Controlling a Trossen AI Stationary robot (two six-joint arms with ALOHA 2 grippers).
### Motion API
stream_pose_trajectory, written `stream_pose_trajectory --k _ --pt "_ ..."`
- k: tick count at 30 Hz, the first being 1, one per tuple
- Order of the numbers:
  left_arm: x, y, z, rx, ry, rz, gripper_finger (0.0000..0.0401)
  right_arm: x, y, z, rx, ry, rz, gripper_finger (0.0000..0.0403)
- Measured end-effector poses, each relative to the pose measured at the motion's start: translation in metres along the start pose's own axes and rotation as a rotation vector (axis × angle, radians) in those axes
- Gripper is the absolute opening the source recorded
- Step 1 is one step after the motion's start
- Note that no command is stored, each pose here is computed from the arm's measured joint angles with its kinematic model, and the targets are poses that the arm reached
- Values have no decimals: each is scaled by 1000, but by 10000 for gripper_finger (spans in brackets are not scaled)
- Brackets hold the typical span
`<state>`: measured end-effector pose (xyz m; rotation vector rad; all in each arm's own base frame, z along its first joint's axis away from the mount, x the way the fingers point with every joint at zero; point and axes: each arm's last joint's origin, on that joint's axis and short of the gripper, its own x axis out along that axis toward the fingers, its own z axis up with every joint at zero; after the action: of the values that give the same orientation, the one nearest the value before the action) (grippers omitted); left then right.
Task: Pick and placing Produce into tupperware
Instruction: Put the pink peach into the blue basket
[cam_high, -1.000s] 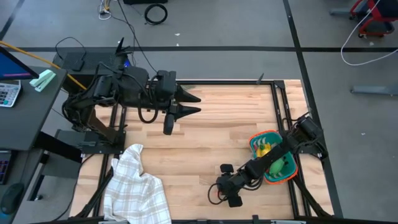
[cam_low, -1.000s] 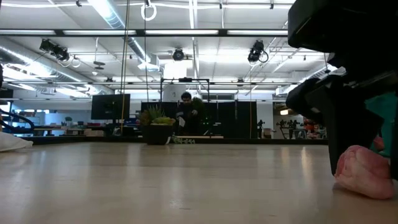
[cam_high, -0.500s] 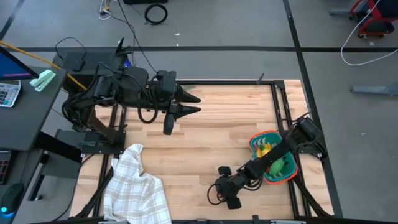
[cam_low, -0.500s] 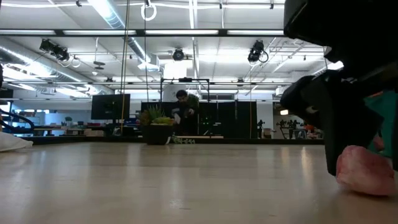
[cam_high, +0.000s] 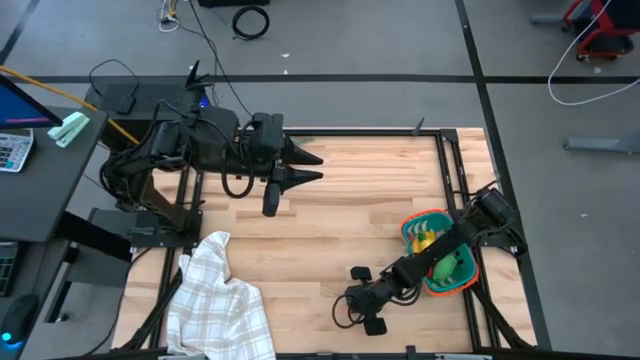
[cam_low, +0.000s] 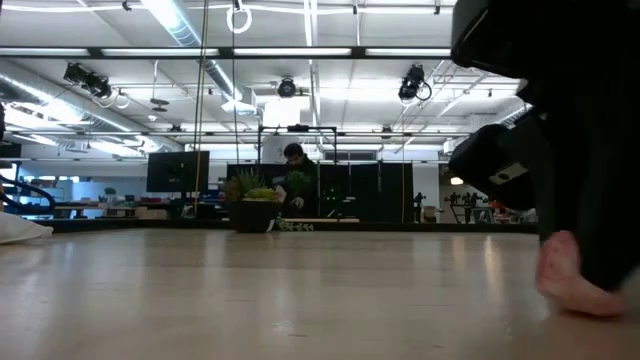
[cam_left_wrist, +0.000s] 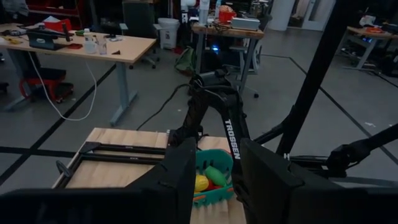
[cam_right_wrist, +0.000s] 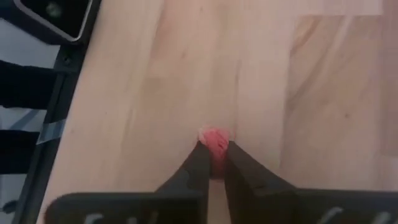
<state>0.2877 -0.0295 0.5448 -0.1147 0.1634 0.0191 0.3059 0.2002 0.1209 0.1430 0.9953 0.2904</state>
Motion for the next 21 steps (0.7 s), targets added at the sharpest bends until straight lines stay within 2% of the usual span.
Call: stream_pose_trajectory --k 2,7,10,16,19,21 --pt "0 0 0 0 -1 13 133 -3 -3 3 13 -6 -6 23" --pt "0 1 0 -1 -3 24 128 -26 -12 19 118 -77 -45 32" --pt "0 0 0 -11 -3 23 123 -51 -18 29 169 -127 -92 22" --pt "0 0 0 -11 -3 23 119 -138 -28 42 261 -317 -255 22" --pt "0 0 0 -12 -2 23 118 -189 -36 30 370 -371 -367 22" --pt "0 0 0 -12 -3 23 116 -219 -43 12 477 -358 -430 22"
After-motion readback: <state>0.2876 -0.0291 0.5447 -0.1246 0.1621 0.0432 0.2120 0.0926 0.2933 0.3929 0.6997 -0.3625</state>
